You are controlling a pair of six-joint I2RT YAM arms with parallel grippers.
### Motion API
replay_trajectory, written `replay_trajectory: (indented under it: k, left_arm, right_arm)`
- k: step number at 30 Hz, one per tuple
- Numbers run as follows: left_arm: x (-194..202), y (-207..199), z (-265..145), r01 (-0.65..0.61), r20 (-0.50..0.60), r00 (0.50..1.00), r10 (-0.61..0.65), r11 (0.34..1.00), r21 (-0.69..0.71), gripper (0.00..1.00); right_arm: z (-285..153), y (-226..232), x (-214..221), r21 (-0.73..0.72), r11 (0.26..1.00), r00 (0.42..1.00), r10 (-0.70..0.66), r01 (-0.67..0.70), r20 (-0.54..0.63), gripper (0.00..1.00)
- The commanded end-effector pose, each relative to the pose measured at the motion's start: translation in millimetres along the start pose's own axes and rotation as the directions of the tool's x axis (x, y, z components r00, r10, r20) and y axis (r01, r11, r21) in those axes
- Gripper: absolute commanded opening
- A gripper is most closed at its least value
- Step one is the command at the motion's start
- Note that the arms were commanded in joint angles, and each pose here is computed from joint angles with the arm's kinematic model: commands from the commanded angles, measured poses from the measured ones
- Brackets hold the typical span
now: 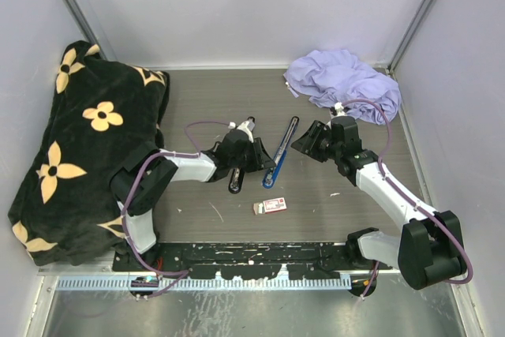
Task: Load the staples into the stapler
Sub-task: Pick up the stapler.
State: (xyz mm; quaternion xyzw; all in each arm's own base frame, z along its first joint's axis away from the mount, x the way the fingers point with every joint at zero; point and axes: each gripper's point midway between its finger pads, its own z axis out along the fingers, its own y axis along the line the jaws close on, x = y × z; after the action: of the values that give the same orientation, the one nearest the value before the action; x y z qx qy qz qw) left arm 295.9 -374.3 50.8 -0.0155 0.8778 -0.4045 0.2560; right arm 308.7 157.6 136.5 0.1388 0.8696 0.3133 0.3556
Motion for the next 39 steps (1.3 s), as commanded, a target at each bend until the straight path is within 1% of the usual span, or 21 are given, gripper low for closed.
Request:
replay_trajectory:
  k: [1,5,11,17,23,26,32,39]
  left_arm:
    - [-17,-19,-7,-0.012,0.062,0.998,0.009,0.999,0.053,0.37]
    - [-16,-18,-5,-0.012,0.055,0.998,0.009,0.999,0.052,0.34]
    - [-11,-12,-2,-0.009,0.033,0.999,0.008,1.0,0.027,0.31]
    - [-13,-13,-1,-0.009,0.036,0.999,0.008,1.0,0.03,0.29]
    - [-10,-8,1,-0.013,0.023,1.0,0.013,1.0,0.009,0.25]
    - [-11,-9,1,-0.017,0.023,1.0,0.016,1.0,0.011,0.21]
    - [-20,-17,-8,-0.054,0.054,0.997,0.054,0.998,0.01,0.15]
    - [-32,-29,-23,-0.144,0.099,0.984,0.146,0.989,-0.031,0.15]
  right_arm:
    - [-2,10,-12,-0.035,0.999,0.999,-0.005,0.007,0.041,0.48]
    - [-3,9,-12,-0.028,1.0,0.999,-0.007,0.008,0.042,0.49]
    - [-4,10,-14,-0.029,0.999,0.999,-0.011,0.013,0.047,0.48]
    - [-5,9,-14,-0.023,1.0,0.999,-0.014,0.015,0.051,0.48]
    - [-6,9,-16,-0.021,1.0,0.998,-0.017,0.018,0.055,0.48]
    - [-6,8,-15,-0.014,1.0,0.998,-0.02,0.021,0.056,0.48]
    - [-6,7,-15,-0.01,1.0,0.998,-0.019,0.02,0.058,0.48]
    - [-6,6,-14,-0.007,1.0,0.998,-0.018,0.018,0.055,0.48]
